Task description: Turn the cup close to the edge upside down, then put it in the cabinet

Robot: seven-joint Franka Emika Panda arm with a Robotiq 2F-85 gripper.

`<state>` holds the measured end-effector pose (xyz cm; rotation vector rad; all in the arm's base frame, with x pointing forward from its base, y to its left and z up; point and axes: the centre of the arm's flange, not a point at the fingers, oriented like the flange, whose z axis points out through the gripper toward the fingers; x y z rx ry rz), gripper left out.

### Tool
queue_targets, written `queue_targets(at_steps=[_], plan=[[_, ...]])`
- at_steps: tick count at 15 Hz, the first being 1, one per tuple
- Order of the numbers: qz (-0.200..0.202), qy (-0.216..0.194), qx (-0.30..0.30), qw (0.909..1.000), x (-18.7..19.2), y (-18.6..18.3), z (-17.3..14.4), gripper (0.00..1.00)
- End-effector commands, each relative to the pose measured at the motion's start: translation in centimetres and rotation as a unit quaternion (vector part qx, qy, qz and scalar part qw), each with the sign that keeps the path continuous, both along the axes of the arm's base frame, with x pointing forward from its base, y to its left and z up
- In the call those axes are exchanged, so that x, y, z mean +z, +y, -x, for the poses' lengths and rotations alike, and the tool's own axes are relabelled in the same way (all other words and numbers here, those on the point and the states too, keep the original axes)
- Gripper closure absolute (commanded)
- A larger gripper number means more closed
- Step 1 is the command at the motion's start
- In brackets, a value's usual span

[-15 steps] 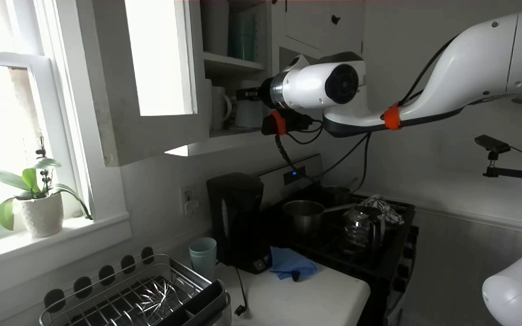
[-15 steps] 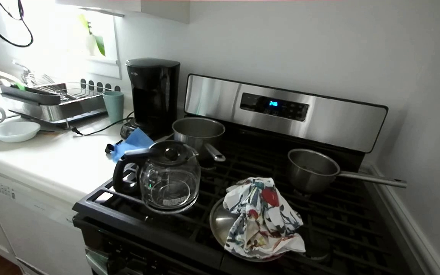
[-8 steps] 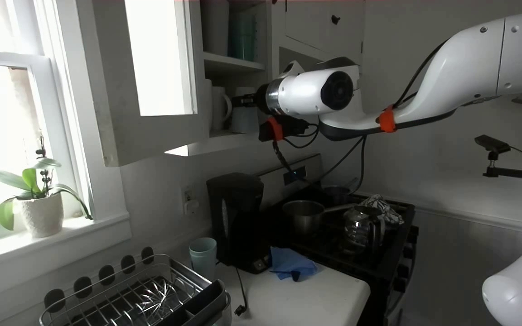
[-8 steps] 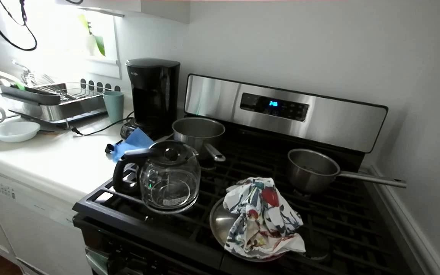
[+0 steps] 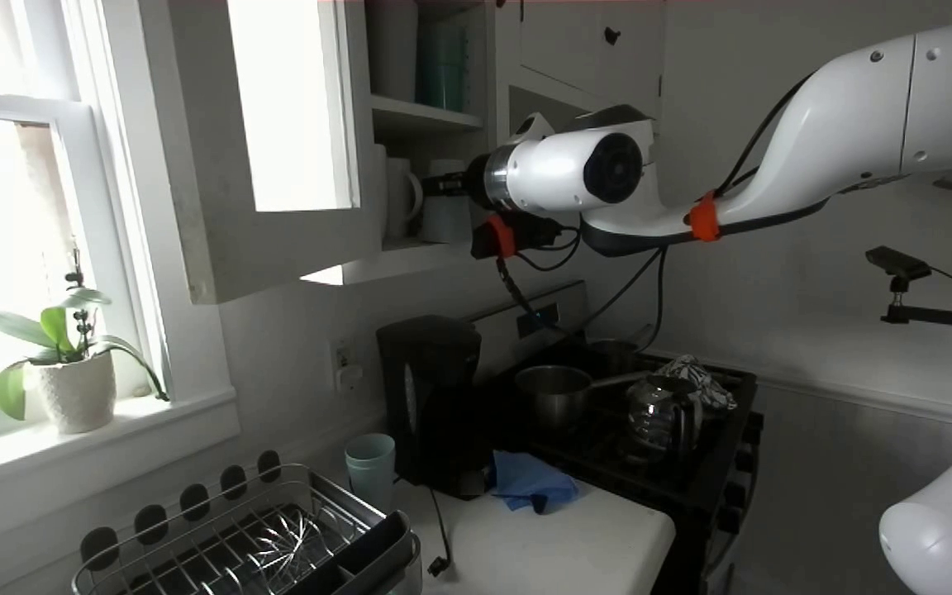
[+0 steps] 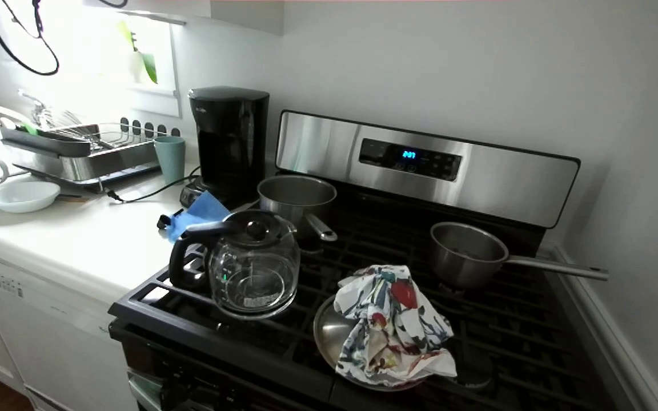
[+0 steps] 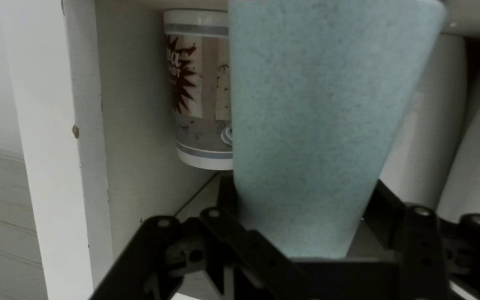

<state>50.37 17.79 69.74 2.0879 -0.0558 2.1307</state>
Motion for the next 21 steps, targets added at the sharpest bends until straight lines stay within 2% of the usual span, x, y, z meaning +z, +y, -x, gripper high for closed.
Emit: queue_targets(at_steps=[1,6,13,21], plan=[[-0.011,-0.012,0.004,0.9999,0.2,-0.3,-1.0,0.5],[-0.028,-0.001,0.0,0.9996,0.6,-0.9,-1.3,0.5],[-0.021,0.003,0.001,0.9998,0.6,-0.7,-1.5,0.5],[-0.035,0.034,-0.004,0.9988,1.4,-0.7,-2.1,0.5]])
